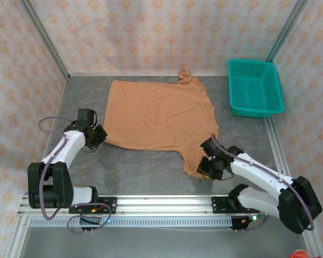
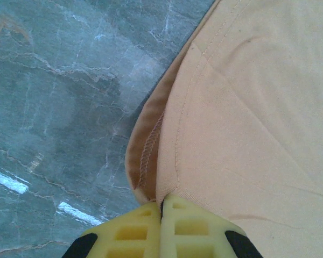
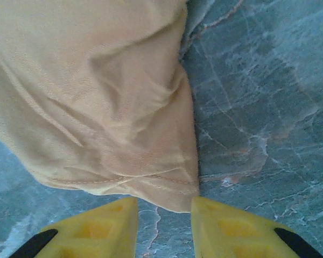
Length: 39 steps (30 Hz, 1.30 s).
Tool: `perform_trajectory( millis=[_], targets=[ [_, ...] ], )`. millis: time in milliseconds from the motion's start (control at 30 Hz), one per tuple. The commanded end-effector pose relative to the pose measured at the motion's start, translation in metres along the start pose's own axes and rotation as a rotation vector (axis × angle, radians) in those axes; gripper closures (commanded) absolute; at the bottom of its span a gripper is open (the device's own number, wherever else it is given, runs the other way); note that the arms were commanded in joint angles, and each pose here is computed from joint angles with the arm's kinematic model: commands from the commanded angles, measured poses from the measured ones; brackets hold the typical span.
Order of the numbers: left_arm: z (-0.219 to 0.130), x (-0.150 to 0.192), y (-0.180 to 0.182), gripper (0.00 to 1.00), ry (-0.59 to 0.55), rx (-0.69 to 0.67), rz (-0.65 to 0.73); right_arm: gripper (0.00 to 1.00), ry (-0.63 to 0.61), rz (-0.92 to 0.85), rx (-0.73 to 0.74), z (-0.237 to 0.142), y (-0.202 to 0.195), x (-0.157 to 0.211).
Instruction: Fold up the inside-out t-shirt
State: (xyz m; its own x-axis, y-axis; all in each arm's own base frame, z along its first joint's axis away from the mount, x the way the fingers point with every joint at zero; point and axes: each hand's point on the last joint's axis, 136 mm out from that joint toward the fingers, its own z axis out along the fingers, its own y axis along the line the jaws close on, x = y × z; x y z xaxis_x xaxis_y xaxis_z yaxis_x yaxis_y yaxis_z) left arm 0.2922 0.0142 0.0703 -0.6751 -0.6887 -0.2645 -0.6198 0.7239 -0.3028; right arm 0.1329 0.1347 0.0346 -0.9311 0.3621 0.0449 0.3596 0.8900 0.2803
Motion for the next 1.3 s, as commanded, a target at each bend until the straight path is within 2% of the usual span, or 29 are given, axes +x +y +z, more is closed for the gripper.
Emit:
perform_trajectory(
  millis=[0,167,233,300,333,367,633,800,967,1100,1267],
  targets=[
    [0.0,0.006,0.011,1.0,0.016,-0.031,-0.002,0.68,-0.039,0.002,0.023,0.008,0.001,-0.008],
    [0.0,0.008,0.013,1.0,0.02,-0.043,0.002,0.67,-0.04,-0.013,0.05,0.019,0.0,-0.012],
    [-0.002,0.007,0.015,1.0,0.016,-0.05,0.006,0.71,-0.028,-0.015,0.076,0.024,-0.003,-0.012],
    [-0.006,0.008,0.016,1.0,0.013,-0.055,0.007,0.85,-0.015,-0.015,0.081,0.026,-0.005,-0.01],
    [-0.009,0.007,0.016,1.0,0.009,-0.059,0.01,0.96,-0.01,-0.016,0.085,0.023,-0.006,-0.008],
    [-0.013,0.007,0.017,1.0,0.005,-0.064,0.011,1.0,-0.01,-0.022,0.086,0.017,-0.005,-0.007],
    [-0.069,0.006,0.028,1.0,-0.104,-0.077,0.003,1.0,-0.163,-0.023,-0.031,-0.07,0.002,-0.006],
    [-0.087,0.018,0.025,1.0,-0.111,-0.012,-0.014,1.0,-0.139,-0.017,-0.102,-0.089,0.011,0.004],
    [-0.091,0.025,0.033,1.0,-0.117,-0.028,-0.006,1.0,-0.199,-0.026,-0.15,-0.115,0.02,-0.002],
    [-0.084,0.02,0.027,1.0,-0.112,-0.016,-0.015,1.0,-0.294,-0.066,-0.146,-0.129,0.039,-0.025],
    [-0.063,-0.003,0.01,1.0,-0.102,-0.017,-0.026,1.0,-0.441,-0.145,-0.086,-0.151,0.083,-0.09]
  ],
)
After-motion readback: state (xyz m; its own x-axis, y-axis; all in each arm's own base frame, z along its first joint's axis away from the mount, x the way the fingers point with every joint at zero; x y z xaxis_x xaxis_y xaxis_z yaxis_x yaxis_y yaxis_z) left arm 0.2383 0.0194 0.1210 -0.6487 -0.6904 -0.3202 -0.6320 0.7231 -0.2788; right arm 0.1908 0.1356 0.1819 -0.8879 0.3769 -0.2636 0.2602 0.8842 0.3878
